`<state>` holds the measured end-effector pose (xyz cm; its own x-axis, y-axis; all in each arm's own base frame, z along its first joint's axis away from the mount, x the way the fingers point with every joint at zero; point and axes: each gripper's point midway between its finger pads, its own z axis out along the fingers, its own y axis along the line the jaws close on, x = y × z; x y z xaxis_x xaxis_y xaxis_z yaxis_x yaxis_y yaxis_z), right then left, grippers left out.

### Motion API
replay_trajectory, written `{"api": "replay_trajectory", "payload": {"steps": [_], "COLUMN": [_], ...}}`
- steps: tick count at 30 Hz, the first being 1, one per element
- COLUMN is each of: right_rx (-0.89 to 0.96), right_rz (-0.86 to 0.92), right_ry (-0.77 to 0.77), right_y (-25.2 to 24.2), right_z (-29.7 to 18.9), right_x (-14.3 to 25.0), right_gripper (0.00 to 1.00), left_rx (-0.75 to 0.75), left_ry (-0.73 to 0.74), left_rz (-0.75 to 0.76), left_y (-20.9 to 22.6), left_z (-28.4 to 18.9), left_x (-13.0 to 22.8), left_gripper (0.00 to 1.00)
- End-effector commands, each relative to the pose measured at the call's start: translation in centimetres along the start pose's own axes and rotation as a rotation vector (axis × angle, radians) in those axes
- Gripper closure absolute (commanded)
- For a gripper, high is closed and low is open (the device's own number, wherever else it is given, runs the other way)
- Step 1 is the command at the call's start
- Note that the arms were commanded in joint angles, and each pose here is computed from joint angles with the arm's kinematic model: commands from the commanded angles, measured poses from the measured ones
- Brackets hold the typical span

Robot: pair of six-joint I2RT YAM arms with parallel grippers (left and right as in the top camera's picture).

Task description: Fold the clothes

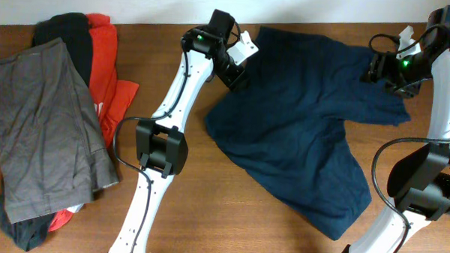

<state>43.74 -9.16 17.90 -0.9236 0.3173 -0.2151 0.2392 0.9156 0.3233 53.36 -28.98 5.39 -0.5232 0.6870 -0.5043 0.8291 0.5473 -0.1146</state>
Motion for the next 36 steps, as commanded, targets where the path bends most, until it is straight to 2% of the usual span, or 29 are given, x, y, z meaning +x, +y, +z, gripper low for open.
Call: {"api": "replay_trajectory", "payload": {"steps": [1,6,9,12,15,18,21,24,26,34,36], "right_rx": [0.01,0.01,0.01,0.009,0.009,0.005,-0.001,-0.01,-0.014,-0.032,-0.037], "right_rz": [-0.015,-0.016,-0.015,-0.015,-0.015,-0.029,-0.052,-0.074,-0.089,-0.121,-0.145], "right_ry": [-0.016,-0.015,-0.015,-0.015,-0.013,-0.008,0.003,0.025,0.036,0.084,0.09], "right_y": [0.1,0.1,0.1,0.1,0.2,0.8,1.9,3.7,4.5,8.4,9.4], "right_z": [-0.6,-0.6,-0.6,-0.6,-0.6,-0.3,0.1,0.9,1.3,3.2,3.6], "right_x": [-0.2,-0.2,-0.2,-0.2,-0.2,-0.1,0.2,0.7,1.0,2.5,2.8], "right_gripper": [0.32,0.32,0.32,0.32,0.32,0.32,0.32,0.32,0.32,0.32,0.32], "left_rx": [0.073,0.088,0.088,0.087,0.026,-0.091,-0.146,-0.165,-0.17,-0.131,-0.088], "left_ry": [0.014,0.035,0.035,0.035,0.066,0.113,0.156,0.219,0.261,0.474,0.457], "left_rz": [0.016,-0.015,-0.015,-0.02,-0.119,-0.312,-0.526,-0.79,-0.91,-1.173,-1.159], "left_y": [-1.3,-1.4,-1.4,-1.4,-0.2,2.2,4.0,5.8,6.7,7.8,8.3], "left_z": [2.9,4.1,4.1,4.1,4.0,3.6,2.5,0.8,-0.4,-5.7,-6.1], "left_x": [1.0,1.9,1.9,1.9,2.5,4.0,6.2,9.6,11.8,20.2,20.6], "left_gripper": [0.28,0.36,0.55,0.66,0.87,0.99,0.99,0.99,0.99,0.99,0.99]}}
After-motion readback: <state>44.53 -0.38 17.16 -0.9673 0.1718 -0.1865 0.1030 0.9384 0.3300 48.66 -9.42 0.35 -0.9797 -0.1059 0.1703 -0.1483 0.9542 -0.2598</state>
